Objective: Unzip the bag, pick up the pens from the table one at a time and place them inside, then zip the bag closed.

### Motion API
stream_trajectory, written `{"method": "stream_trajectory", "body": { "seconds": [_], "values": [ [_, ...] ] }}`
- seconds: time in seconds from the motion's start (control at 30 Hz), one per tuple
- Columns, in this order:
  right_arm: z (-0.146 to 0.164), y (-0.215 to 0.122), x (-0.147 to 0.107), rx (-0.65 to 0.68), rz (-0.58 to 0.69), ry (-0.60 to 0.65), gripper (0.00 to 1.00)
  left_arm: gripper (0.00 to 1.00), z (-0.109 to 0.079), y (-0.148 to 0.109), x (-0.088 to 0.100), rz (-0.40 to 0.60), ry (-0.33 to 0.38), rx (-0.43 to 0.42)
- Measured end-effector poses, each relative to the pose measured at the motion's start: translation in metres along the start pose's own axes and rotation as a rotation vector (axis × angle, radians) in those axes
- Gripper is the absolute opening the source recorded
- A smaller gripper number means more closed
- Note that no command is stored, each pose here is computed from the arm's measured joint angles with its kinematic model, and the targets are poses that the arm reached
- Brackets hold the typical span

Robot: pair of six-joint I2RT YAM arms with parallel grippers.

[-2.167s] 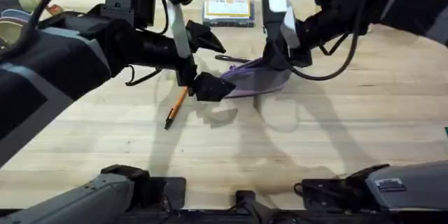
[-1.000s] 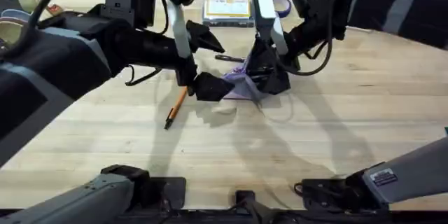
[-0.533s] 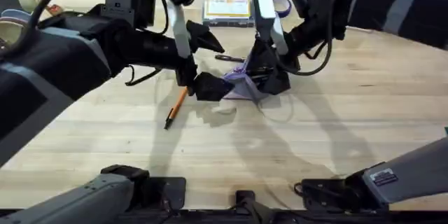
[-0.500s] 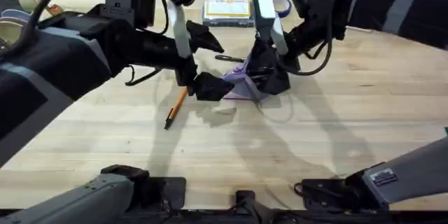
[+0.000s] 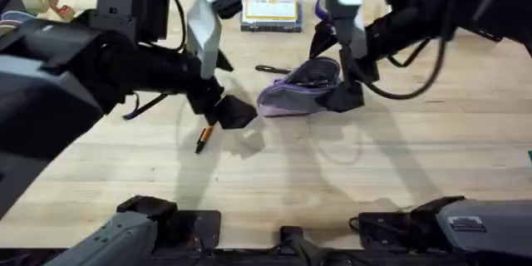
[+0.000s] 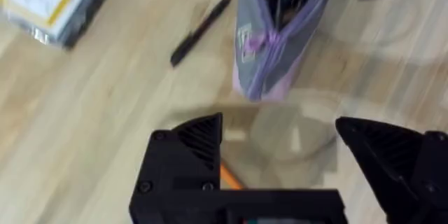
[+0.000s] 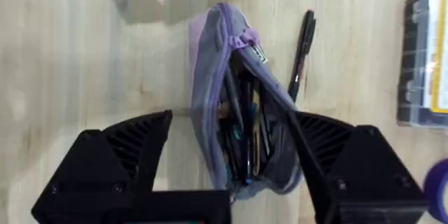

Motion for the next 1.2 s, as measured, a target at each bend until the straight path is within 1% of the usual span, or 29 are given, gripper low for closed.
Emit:
{"method": "stream_trajectory", "body": {
  "seconds": [0.07,0.33,0.43,0.53,0.63,0.77,1.03,1.2],
  "values": [
    [0.004,-0.009,0.004,-0.014,-0.006,-0.009,0.997,0.993,-0.001,-0.004,-0.008,0.053,-0.039,0.026],
    [0.013,-0.035,0.017,-0.077,-0.032,-0.019,0.997,0.993,-0.002,-0.016,-0.053,0.327,-0.247,0.149],
    [0.016,-0.044,0.022,-0.103,-0.045,-0.007,0.997,0.993,0.001,-0.021,-0.065,0.399,-0.304,0.209],
    [0.019,-0.052,0.026,-0.127,-0.058,0.007,0.998,0.993,0.006,-0.026,-0.072,0.445,-0.346,0.272],
    [0.022,-0.059,0.029,-0.146,-0.069,0.015,0.997,0.993,0.010,-0.029,-0.075,0.467,-0.369,0.313],
    [0.027,-0.068,0.033,-0.164,-0.079,0.015,0.997,0.992,0.011,-0.030,-0.078,0.482,-0.382,0.336],
    [0.035,-0.081,0.038,-0.196,-0.098,0.004,0.997,0.993,0.011,-0.031,-0.079,0.489,-0.393,0.342],
    [0.039,-0.083,0.039,-0.190,-0.100,0.006,0.998,0.993,0.011,-0.030,-0.079,0.488,-0.395,0.337]
  ]
}}
Point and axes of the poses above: each hand's point on the last joint's axis, 136 mm out from that joint toward the fingers, its own y axis out along the fingers, its own z axis along the line the jaws close on, x = y × z, the point moved 4 cm from there along -y, back along the fingers, and after that the axes turned 3 degrees about y, right-handed, at the moved point
